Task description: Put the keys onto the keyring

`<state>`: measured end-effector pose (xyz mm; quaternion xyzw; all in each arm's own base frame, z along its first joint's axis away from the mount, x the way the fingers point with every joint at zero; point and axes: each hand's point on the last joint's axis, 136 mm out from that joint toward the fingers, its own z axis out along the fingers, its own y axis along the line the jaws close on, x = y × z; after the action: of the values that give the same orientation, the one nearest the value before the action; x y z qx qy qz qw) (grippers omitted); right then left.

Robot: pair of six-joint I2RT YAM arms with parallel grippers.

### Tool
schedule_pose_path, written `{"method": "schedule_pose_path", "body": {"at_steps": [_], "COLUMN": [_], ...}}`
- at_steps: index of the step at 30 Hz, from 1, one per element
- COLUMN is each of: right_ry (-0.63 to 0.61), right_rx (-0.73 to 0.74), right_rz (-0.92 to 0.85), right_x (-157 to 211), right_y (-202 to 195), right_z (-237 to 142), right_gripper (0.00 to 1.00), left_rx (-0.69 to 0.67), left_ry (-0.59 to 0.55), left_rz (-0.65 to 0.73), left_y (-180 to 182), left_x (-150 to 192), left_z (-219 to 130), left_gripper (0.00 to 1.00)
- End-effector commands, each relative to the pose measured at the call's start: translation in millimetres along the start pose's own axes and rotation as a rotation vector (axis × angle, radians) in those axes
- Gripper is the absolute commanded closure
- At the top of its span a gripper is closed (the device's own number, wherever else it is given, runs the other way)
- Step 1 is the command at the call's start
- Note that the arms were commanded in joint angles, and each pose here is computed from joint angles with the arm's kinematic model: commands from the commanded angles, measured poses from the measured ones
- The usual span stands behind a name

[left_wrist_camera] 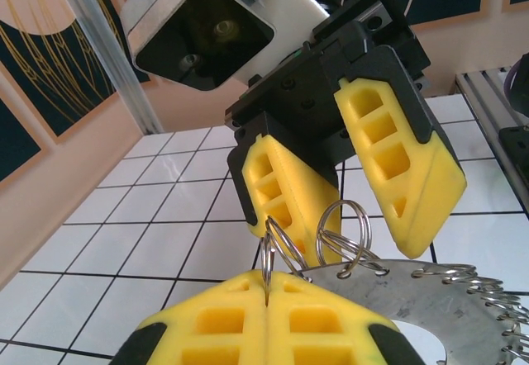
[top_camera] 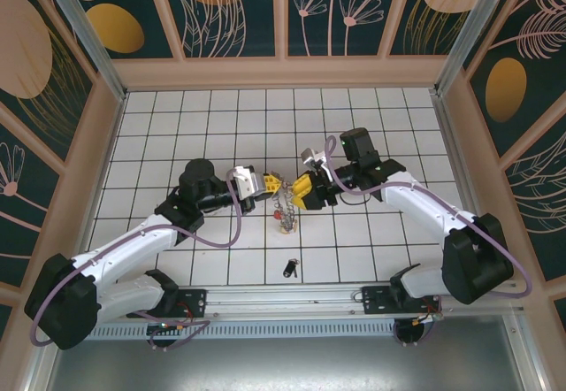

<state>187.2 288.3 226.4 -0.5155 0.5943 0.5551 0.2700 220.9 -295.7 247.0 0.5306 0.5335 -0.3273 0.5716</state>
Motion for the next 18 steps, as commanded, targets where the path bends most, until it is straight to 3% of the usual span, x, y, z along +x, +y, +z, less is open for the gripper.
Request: {"method": "schedule_pose_path", "body": {"at_steps": [1, 10, 18], "right_ry": [-0.027, -0.035, -0.023], "right_rx": [-0.021, -0.020, -0.029], "right_rz": [-0.069, -0.085, -0.088], "right_x": [-15.5, -18.8, -15.9], "right_y": [5.9, 8.4, 11.9], "right_z": [-0.3, -0.5, -0.8], "right_gripper": [0.64, 0.63, 0.91], "left_rx": [0.007, 0.024, 0.011], "left_ry": [-0.078, -0.081, -0.086], "left_rz": [0.038, 0.046, 0.035], "left_y": [0.6, -2.2, 0.0], "left_x": [-19.2, -16.5, -18.8], "left_z": [-1.0, 0.2, -0.5], "left_gripper": [1.00, 1.00, 1.00]}}
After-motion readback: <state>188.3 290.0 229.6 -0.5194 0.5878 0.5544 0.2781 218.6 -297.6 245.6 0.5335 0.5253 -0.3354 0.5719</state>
